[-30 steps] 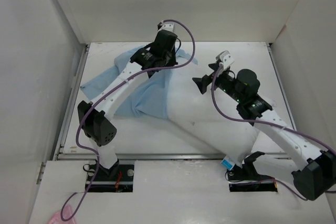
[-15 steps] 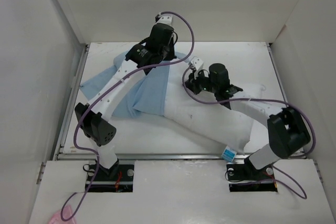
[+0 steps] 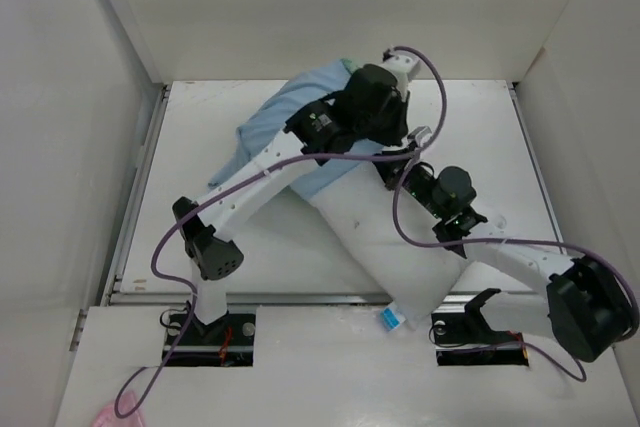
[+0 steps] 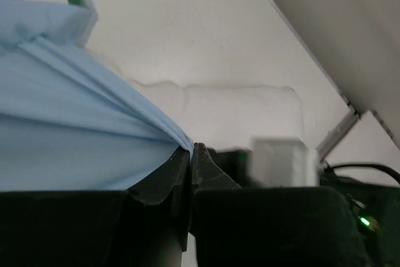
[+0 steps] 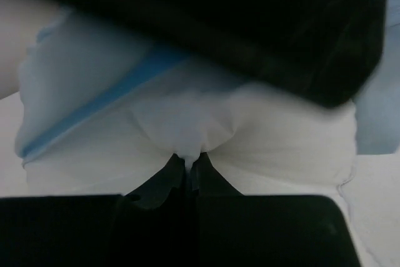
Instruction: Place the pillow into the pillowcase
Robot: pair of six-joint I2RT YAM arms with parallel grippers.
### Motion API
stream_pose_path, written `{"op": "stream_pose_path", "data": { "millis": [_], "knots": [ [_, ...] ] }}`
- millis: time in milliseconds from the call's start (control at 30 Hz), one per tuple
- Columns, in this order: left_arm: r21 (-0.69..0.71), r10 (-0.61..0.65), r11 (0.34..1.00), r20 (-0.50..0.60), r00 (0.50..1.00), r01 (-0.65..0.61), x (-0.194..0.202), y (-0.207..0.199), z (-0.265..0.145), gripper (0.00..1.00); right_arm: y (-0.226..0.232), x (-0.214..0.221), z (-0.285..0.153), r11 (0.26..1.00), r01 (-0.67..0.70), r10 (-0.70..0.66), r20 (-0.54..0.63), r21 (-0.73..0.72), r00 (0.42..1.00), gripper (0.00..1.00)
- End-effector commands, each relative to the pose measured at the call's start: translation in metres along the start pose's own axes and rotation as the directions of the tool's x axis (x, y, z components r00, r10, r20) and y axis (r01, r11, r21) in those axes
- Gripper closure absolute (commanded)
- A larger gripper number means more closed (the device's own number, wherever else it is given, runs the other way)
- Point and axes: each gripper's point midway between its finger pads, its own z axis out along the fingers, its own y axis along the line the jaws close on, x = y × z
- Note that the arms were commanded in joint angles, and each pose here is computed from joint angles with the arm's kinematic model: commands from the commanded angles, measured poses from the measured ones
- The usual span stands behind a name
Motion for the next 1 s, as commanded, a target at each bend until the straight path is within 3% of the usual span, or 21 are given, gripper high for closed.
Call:
{"op": "stream_pose_path", "data": {
  "millis": [0, 33, 67, 167, 200, 333, 367, 433, 467, 500, 533, 567, 633, 700, 733, 800, 833, 867, 900, 933, 967],
  "knots": [
    [0.220, 0.023, 0.975, -0.056, 0.998, -0.010, 0.030, -0.082, -0.032, 1.00, -0.031, -0.075, 0.005, 0.984, -0.079, 0.020, 0.336, 0.162, 0.942, 1.00],
    [0.244, 0.028, 0.970, -0.080, 0.996, -0.008, 0.045, -0.096, -0.035, 1.00, -0.050, -0.067, 0.000, 0.967, -0.120, 0.037, 0.343, 0.226, 0.939, 1.00],
    [0.217, 0.005, 0.976, -0.162, 0.987, 0.031, 0.081, -0.090, -0.024, 1.00, -0.057, -0.068, -0.002, 0.962, -0.152, 0.054, 0.384, 0.227, 0.922, 1.00],
    [0.232, -0.033, 0.969, -0.209, 0.977, 0.082, 0.115, -0.088, -0.021, 1.00, -0.062, -0.059, -0.011, 0.950, -0.258, 0.158, 0.441, 0.175, 0.883, 1.00],
    [0.183, -0.052, 0.977, -0.281, 0.958, 0.107, 0.149, -0.074, -0.011, 1.00, -0.067, -0.057, -0.012, 0.947, -0.271, 0.165, 0.462, 0.173, 0.871, 1.00],
    [0.084, -0.069, 0.991, -0.333, 0.940, 0.103, 0.180, -0.041, 0.010, 1.00, -0.072, -0.035, -0.006, 0.932, -0.312, 0.213, 0.417, 0.186, 0.884, 1.00],
    [0.022, -0.098, 0.993, -0.335, 0.937, 0.112, 0.179, -0.025, 0.022, 0.91, -0.073, -0.028, -0.007, 0.930, -0.314, 0.217, 0.401, 0.193, 0.890, 0.98],
    [-0.088, -0.111, 0.992, -0.289, 0.951, 0.089, 0.156, -0.005, 0.026, 0.63, -0.076, -0.019, -0.010, 0.915, -0.334, 0.236, 0.372, 0.226, 0.898, 0.80],
    [-0.131, -0.105, 0.989, -0.274, 0.956, 0.071, 0.148, 0.005, 0.029, 0.01, -0.078, -0.016, -0.011, 0.909, -0.338, 0.241, 0.355, 0.245, 0.903, 0.67],
    [-0.164, -0.102, 0.985, -0.268, 0.958, 0.059, 0.141, 0.009, 0.022, 0.00, -0.087, -0.009, -0.015, 0.892, -0.344, 0.243, 0.331, 0.293, 0.912, 0.53],
    [-0.159, -0.086, 0.986, -0.212, 0.973, 0.052, 0.115, 0.004, 0.016, 0.00, -0.093, 0.008, -0.009, 0.876, -0.331, 0.262, 0.229, 0.352, 0.937, 0.34],
    [-0.211, -0.087, 0.976, -0.168, 0.982, 0.050, 0.100, 0.015, 0.013, 0.00, -0.096, 0.002, -0.011, 0.874, -0.296, 0.239, 0.191, 0.384, 0.952, 0.30],
    [-0.250, -0.082, 0.966, -0.096, 0.992, 0.056, 0.073, 0.020, -0.011, 0.00, -0.106, -0.012, -0.006, 0.857, -0.254, 0.219, 0.131, 0.448, 0.967, 0.28],
    [-0.305, -0.095, 0.947, 0.021, 0.995, 0.097, 0.044, 0.035, -0.045, 0.00, -0.112, 0.002, -0.021, 0.825, -0.194, 0.236, -0.011, 0.530, 0.972, 0.28],
    [-0.332, -0.116, 0.934, 0.059, 0.991, 0.129, 0.037, 0.047, -0.057, 0.00, -0.118, -0.011, -0.025, 0.808, -0.167, 0.216, -0.021, 0.565, 0.976, 0.28],
    [-0.380, -0.155, 0.908, 0.092, 0.984, 0.178, 0.048, 0.070, -0.071, 0.00, -0.118, -0.006, -0.048, 0.792, -0.071, 0.213, -0.166, 0.606, 0.963, 0.26],
    [-0.368, -0.188, 0.899, 0.162, 0.969, 0.236, 0.036, 0.082, -0.099, 0.00, -0.117, -0.010, -0.054, 0.797, -0.035, 0.197, -0.204, 0.604, 0.959, 0.26],
    [-0.355, -0.209, 0.894, 0.209, 0.955, 0.274, 0.033, 0.088, -0.107, 0.00, -0.104, -0.023, -0.050, 0.847, -0.027, 0.175, -0.231, 0.531, 0.957, 0.19],
    [-0.394, -0.239, 0.870, 0.189, 0.953, 0.296, 0.062, 0.107, -0.105, 0.00, -0.095, -0.023, -0.058, 0.872, -0.008, 0.167, -0.281, 0.490, 0.945, 0.16],
    [-0.368, -0.267, 0.864, 0.241, 0.933, 0.343, 0.059, 0.114, -0.126, 0.00, -0.087, -0.026, -0.059, 0.899, 0.022, 0.131, -0.317, 0.437, 0.939, 0.16],
    [-0.363, -0.294, 0.848, 0.284, 0.913, 0.386, 0.059, 0.129, -0.130, 0.00, -0.060, -0.025, -0.052, 0.950, 0.014, 0.102, -0.353, 0.312, 0.930, 0.02]
  ]
}}
